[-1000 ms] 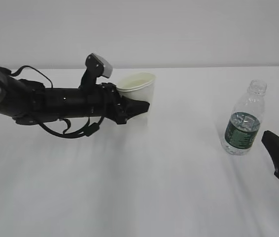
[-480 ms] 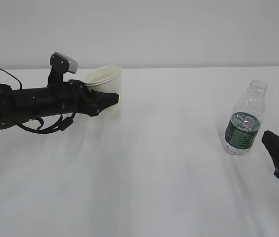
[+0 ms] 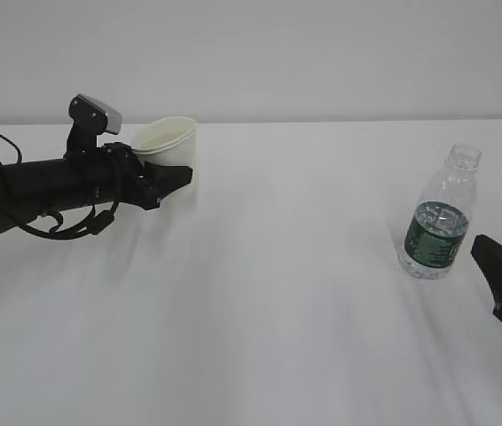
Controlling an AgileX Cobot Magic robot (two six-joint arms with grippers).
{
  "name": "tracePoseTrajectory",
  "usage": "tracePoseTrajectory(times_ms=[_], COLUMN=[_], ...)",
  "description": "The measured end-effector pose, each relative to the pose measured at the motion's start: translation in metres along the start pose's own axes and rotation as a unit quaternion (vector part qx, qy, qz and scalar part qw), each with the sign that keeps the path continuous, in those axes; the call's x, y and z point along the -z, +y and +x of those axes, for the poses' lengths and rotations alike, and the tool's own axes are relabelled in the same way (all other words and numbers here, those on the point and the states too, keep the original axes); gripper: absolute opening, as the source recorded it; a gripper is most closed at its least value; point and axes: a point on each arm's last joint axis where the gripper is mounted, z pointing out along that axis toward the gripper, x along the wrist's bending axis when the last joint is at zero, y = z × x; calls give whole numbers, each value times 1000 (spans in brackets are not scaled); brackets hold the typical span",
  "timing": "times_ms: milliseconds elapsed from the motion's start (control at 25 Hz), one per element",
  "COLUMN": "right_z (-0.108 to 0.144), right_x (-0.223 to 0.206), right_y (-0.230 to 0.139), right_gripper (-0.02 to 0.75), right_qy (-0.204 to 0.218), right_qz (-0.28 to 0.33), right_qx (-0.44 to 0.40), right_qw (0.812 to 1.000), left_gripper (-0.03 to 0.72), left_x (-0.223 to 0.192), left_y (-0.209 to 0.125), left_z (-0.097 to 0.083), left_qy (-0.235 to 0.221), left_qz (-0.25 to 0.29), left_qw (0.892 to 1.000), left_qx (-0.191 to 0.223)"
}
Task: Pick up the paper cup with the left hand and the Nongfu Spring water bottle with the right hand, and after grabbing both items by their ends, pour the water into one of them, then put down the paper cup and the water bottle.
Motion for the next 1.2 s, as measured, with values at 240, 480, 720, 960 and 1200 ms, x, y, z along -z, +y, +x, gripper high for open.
tracePoseTrajectory(times_ms=[240, 480, 720, 960, 1200], right_z=[0, 0, 0, 1, 1], right_x=[0, 0, 0, 0, 0], right_y=[0, 0, 0, 0, 0], right_gripper=[595, 595, 594, 594, 594], right_qy=[0, 0, 2, 7, 7], right_qz=[0, 0, 0, 0, 0], right_qx=[0, 0, 1, 3, 3], right_qw=[1000, 1000, 1000, 1000, 1000], left_gripper=[425, 425, 425, 425, 425], left_x=[8, 12, 18, 23, 32], left_y=[-12, -16, -22, -27, -34], left_z=[2, 2, 1, 0, -3], left_qy=[38, 57, 76, 97, 119], left_qz=[2, -12, -21, -26, -39], left_qw=[999, 998, 997, 995, 992], left_qx=[-10, -19, -23, -28, -25])
